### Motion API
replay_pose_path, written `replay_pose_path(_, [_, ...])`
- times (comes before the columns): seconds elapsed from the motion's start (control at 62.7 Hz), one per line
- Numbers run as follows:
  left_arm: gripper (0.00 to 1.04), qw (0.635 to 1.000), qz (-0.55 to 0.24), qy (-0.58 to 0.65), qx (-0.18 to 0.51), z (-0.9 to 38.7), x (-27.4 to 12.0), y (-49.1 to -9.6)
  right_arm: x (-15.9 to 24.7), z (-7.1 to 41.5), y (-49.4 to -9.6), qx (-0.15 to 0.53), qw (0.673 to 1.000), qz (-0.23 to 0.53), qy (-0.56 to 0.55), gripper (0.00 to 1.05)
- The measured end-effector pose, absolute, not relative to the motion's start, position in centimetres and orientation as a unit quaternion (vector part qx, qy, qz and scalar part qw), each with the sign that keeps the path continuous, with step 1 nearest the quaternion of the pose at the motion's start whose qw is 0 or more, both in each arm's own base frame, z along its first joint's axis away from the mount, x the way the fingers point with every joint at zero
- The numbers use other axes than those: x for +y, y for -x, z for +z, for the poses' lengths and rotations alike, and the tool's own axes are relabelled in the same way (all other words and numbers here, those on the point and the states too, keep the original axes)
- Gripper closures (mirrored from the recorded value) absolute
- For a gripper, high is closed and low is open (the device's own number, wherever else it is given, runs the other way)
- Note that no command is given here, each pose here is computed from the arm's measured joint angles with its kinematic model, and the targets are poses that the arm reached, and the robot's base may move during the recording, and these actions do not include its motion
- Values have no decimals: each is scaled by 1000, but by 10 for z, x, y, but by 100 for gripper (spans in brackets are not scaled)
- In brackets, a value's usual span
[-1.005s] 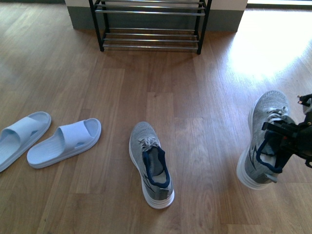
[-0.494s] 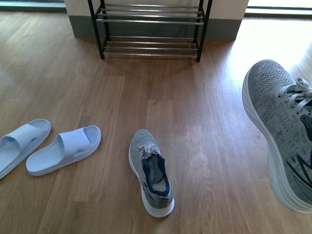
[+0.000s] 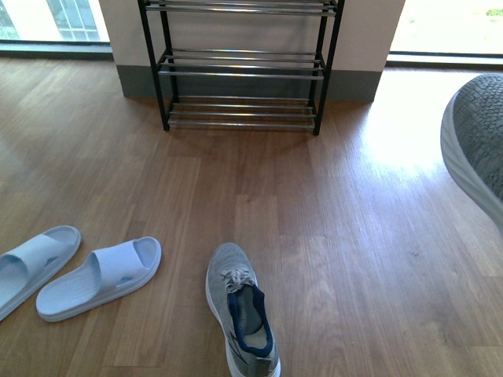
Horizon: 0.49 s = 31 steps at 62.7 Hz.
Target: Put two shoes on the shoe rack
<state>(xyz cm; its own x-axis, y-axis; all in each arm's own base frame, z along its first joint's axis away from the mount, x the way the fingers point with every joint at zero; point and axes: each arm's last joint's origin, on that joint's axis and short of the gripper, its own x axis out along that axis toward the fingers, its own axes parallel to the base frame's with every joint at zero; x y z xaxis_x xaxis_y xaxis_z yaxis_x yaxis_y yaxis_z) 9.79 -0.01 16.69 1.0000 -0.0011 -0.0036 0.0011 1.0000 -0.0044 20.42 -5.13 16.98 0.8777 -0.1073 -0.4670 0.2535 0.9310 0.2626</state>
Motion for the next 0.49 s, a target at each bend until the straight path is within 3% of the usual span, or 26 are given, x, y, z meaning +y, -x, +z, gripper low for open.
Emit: replay_pose_path(0.494, [9, 1000, -1, 2, 2, 167, 0, -98, -79, 186, -192, 179, 959, -132, -178, 104])
